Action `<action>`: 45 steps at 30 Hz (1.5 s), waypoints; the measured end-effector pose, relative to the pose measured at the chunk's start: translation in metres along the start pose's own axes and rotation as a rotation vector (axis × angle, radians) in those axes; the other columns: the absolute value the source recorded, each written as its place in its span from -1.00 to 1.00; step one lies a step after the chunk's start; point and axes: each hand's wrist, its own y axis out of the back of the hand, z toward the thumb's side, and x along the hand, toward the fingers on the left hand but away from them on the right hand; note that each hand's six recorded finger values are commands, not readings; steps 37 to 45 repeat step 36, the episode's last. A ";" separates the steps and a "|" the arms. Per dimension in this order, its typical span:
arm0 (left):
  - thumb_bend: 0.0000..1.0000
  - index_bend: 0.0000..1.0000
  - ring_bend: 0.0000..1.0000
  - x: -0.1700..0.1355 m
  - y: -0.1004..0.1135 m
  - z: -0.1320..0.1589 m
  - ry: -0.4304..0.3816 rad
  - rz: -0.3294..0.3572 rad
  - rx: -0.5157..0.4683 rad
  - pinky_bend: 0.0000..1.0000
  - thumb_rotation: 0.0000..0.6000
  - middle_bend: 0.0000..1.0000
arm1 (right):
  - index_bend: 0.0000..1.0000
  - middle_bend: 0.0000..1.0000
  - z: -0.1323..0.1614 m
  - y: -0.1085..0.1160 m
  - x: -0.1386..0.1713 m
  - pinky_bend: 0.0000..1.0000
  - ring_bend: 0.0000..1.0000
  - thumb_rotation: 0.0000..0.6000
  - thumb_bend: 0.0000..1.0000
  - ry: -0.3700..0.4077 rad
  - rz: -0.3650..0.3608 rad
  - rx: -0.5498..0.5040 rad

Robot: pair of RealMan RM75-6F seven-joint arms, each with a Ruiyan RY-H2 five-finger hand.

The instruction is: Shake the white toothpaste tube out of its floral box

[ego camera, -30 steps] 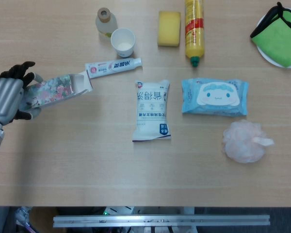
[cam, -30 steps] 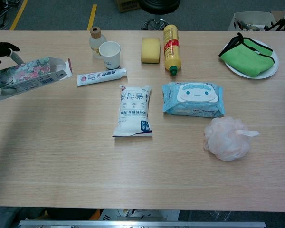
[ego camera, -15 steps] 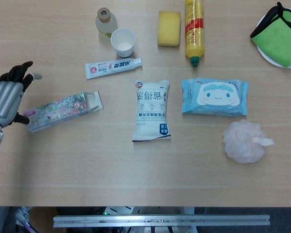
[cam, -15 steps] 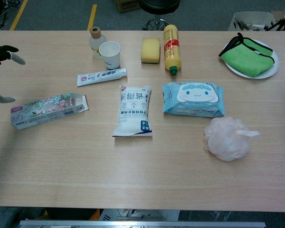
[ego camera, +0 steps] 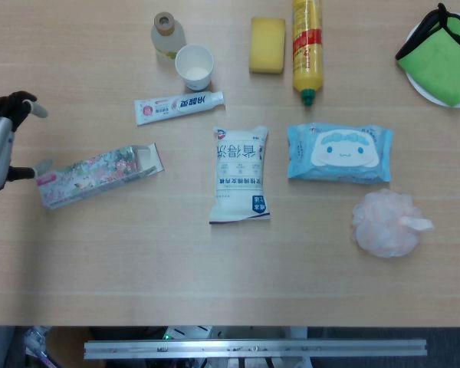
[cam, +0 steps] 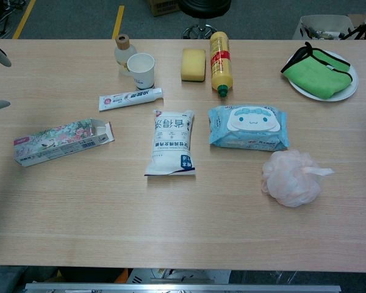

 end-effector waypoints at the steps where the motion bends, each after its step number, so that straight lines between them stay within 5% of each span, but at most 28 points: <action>1: -0.81 -0.19 -0.38 -0.001 0.001 -0.002 0.003 0.015 0.015 -0.19 1.00 -0.36 | -0.39 -0.43 0.001 0.001 0.001 -0.26 -0.72 1.00 -0.89 0.004 0.001 0.007; 7: -0.81 -0.19 -0.37 -0.018 -0.003 -0.014 0.026 0.084 0.103 -0.19 1.00 -0.29 | -0.39 -0.43 0.009 0.008 0.014 -0.26 -0.72 1.00 -0.89 0.018 0.018 0.072; 20: -0.81 -0.18 -0.35 -0.052 -0.017 -0.045 0.075 0.069 0.176 -0.14 1.00 -0.26 | -0.39 -0.43 0.013 0.023 0.059 -0.26 -0.72 1.00 -0.89 -0.025 0.015 0.159; 45: -0.81 -0.18 -0.35 -0.059 -0.018 -0.066 0.127 0.065 0.175 -0.13 1.00 -0.24 | -0.39 -0.43 0.020 0.017 0.053 -0.26 -0.72 1.00 -0.89 -0.020 0.043 0.161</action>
